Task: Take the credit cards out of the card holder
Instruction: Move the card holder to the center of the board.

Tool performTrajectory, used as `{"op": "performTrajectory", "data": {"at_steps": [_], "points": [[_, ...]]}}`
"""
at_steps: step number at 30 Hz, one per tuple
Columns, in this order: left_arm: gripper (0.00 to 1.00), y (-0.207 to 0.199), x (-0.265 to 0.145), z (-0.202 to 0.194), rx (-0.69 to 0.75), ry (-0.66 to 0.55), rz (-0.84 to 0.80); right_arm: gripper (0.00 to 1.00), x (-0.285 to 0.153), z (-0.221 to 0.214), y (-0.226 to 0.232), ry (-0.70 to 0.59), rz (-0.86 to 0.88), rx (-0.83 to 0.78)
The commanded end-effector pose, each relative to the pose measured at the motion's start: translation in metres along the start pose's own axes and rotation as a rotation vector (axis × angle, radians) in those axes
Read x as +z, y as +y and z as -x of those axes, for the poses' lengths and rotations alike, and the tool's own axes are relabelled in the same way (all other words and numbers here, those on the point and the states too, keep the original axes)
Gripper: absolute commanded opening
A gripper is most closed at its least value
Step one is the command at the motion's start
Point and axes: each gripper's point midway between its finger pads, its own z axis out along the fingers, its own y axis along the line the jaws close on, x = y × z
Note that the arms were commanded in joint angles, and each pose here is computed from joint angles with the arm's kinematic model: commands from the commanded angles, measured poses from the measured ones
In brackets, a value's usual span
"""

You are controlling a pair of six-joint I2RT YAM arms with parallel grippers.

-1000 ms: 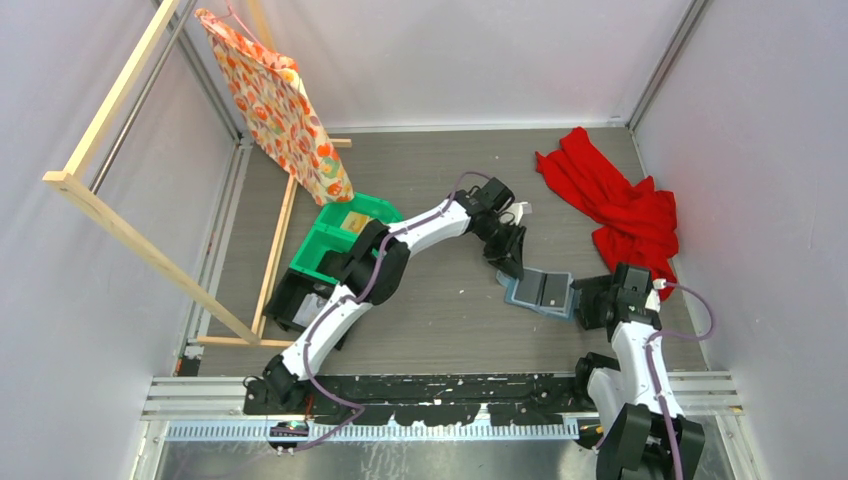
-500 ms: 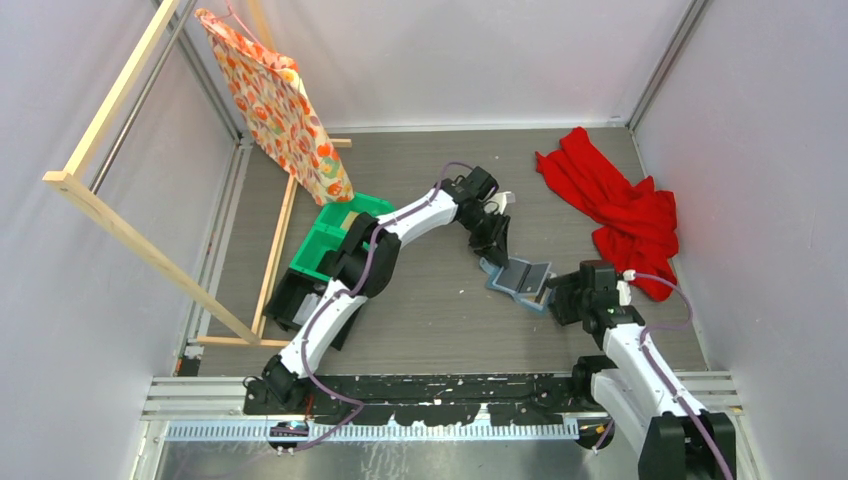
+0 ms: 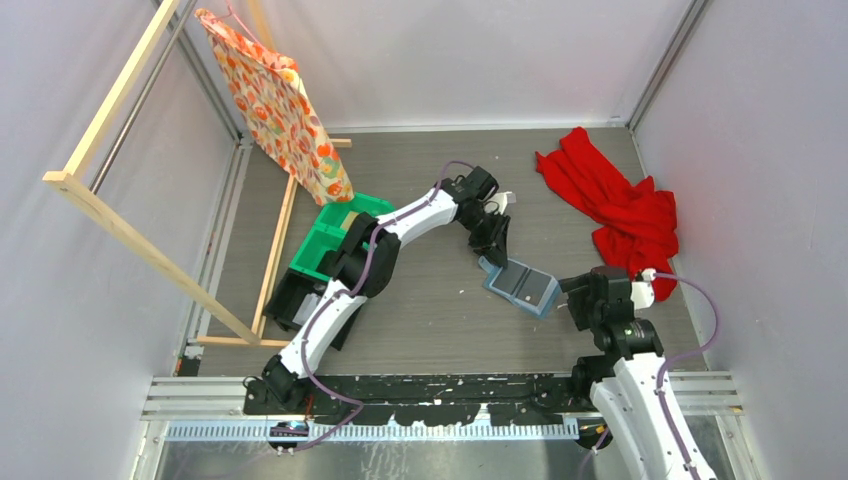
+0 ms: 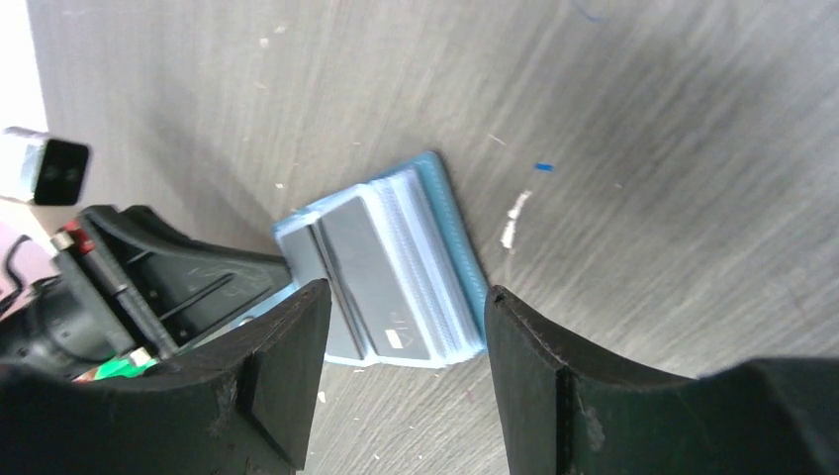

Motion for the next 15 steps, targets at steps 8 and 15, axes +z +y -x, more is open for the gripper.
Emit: {"op": "performTrajectory", "data": {"at_steps": [8, 15], "points": [[0.25, 0.041, 0.02, -0.031, -0.021, 0.082, 0.133, 0.64, -0.006, -0.03, 0.096, 0.218, 0.375, -0.215], [0.25, 0.038, 0.029, -0.043, -0.019, 0.117, 0.113, 0.64, 0.013, -0.057, 0.096, 0.347, 0.393, -0.224]]}}
